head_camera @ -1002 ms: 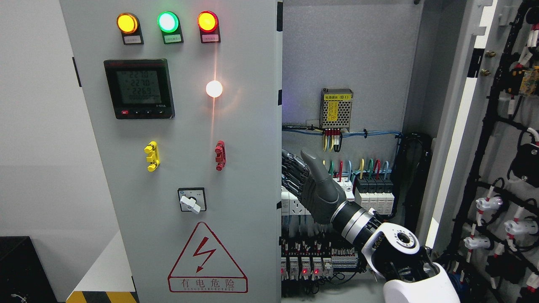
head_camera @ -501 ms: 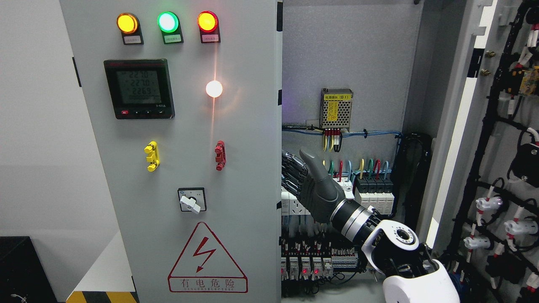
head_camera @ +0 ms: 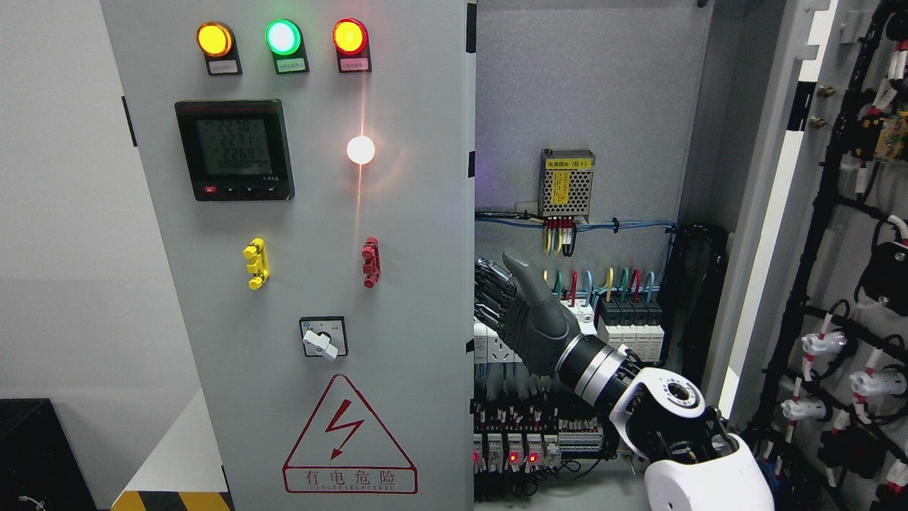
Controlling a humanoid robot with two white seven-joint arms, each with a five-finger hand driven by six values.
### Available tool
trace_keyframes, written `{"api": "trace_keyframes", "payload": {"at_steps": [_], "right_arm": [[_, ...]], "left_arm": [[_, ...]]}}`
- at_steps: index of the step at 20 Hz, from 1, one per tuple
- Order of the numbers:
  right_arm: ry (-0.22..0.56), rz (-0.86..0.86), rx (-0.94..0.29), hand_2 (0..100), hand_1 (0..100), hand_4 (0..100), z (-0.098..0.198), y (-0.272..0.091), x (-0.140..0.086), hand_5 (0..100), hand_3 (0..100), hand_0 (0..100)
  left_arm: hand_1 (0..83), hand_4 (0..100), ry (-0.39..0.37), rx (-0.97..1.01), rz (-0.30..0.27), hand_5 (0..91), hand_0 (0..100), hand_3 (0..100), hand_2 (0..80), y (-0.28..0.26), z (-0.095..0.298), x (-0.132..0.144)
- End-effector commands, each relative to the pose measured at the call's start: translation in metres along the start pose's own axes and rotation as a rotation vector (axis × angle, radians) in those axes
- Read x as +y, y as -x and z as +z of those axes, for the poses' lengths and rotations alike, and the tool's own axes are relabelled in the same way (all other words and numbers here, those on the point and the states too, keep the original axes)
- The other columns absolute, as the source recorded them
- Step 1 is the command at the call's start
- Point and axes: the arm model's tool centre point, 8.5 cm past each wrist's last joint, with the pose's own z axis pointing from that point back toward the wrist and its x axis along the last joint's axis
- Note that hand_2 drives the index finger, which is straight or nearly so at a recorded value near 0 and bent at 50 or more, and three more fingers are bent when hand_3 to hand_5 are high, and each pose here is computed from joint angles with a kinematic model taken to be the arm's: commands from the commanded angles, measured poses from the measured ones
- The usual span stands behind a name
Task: Open door with both hands
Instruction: 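Hold the right hand at the lit panel's inner edge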
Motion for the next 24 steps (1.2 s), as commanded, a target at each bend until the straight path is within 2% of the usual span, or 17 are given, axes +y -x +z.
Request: {"api": "trace_keyframes", "payload": {"at_steps": [1,4,17,20,24], "right_arm": [[0.003,-0.001,0.002,0,0,0,-0.0022,-0.0017,-0.0033,0,0,19],[-0.038,-0.001,0.002,0,0,0,-0.0024,-0.002,0.0,0,0,19],[-0.046,-0.001,0.01,0,0,0,-0.0037,-0.0003,0.0001,0,0,19],[-0.08,-0.002,0.012,0,0,0,-0.0035,-0.0001,0.0029,0,0,19],[-0.085,-0.001,0.011,0,0,0,-0.0038,-0.0009,0.0033,0,0,19]], "left_arm": [[0.0,0,0.0,0.013,-0.005,0.0,0,0,0.0,0.0043,0.0003,0.0],[0.0,0,0.0,0.013,-0.005,0.0,0,0,0.0,0.0043,0.0003,0.0],[0.0,0,0.0,0.013,-0.005,0.0,0,0,0.0,0.0043,0.0003,0.0],[0.0,0,0.0,0.013,-0.005,0.0,0,0,0.0,0.0043,0.0003,0.0],[0.0,0,0.0,0.013,-0.005,0.0,0,0,0.0,0.0043,0.0003,0.0]]}}
